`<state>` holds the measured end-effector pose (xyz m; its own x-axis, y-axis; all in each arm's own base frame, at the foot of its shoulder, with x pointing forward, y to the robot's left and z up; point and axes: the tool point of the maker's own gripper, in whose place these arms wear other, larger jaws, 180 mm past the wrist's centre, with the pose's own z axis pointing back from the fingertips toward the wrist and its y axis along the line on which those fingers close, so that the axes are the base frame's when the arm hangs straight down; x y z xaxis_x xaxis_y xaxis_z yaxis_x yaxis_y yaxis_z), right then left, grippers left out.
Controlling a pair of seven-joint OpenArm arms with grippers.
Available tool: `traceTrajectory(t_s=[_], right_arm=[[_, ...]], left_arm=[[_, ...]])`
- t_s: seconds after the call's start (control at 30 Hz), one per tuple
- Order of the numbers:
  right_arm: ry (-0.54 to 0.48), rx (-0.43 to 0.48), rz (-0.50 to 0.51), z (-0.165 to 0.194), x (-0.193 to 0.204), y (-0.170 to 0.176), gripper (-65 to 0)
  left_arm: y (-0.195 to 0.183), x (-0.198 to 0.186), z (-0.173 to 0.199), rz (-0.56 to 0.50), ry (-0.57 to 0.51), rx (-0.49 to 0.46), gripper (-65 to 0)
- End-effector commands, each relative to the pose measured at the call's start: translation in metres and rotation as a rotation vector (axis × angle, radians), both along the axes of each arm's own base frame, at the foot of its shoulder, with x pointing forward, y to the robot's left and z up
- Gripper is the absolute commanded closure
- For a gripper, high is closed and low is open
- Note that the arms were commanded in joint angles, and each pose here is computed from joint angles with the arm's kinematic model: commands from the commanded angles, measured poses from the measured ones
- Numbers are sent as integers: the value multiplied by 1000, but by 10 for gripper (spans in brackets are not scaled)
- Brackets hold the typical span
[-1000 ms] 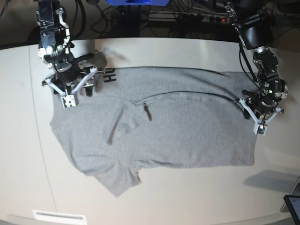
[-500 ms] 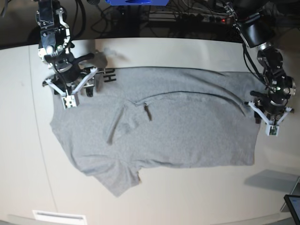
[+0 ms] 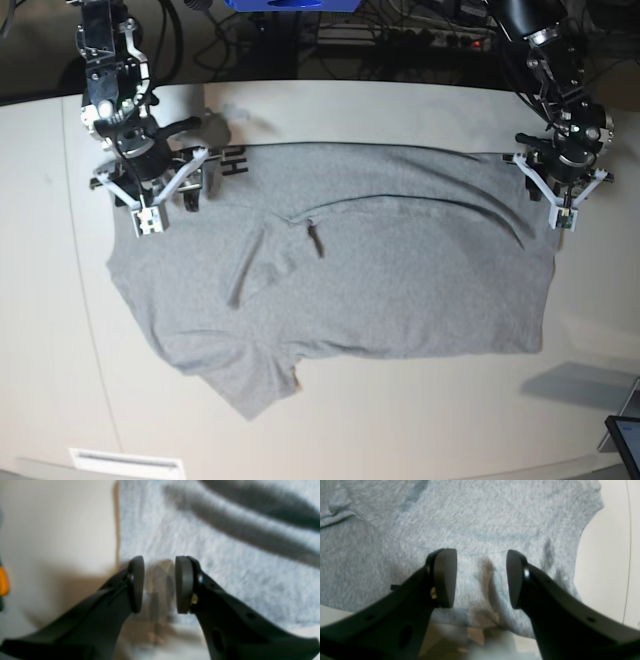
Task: Fold the T-shirt properly
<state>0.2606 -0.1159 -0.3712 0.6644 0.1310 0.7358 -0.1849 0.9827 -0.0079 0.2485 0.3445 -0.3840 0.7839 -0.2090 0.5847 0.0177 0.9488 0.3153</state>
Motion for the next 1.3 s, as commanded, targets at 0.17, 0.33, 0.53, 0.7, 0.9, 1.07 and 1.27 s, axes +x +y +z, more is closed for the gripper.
traceTrajectory(t_s=[0.17, 0.33, 0.53, 0.7, 0.9, 1.07, 1.27], right_arm=[[-22, 0, -5, 5, 1, -2, -305], [18, -6, -15, -9, -4, -6, -305], [64, -12, -25, -25, -10, -9, -305], [91, 14, -79, -32, -20, -7, -305], [108, 46, -93, -35, -27, 3, -305], [106, 46, -93, -35, -27, 3, -305], [84, 50, -89, -27, -23, 5, -305]], left_arm=[[0, 4, -5, -9, -50, -16, -212], [5, -2, -16, 2, -19, -28, -212], [23, -7, -22, 14, 20, -13, -212], [30, -10, -20, 8, 32, 8, -212], [36, -26, -23, 3, 70, 30, -212], [48, -30, -18, 7, 76, 54, -212], [60, -14, 2, 1, 41, 95, -212]])
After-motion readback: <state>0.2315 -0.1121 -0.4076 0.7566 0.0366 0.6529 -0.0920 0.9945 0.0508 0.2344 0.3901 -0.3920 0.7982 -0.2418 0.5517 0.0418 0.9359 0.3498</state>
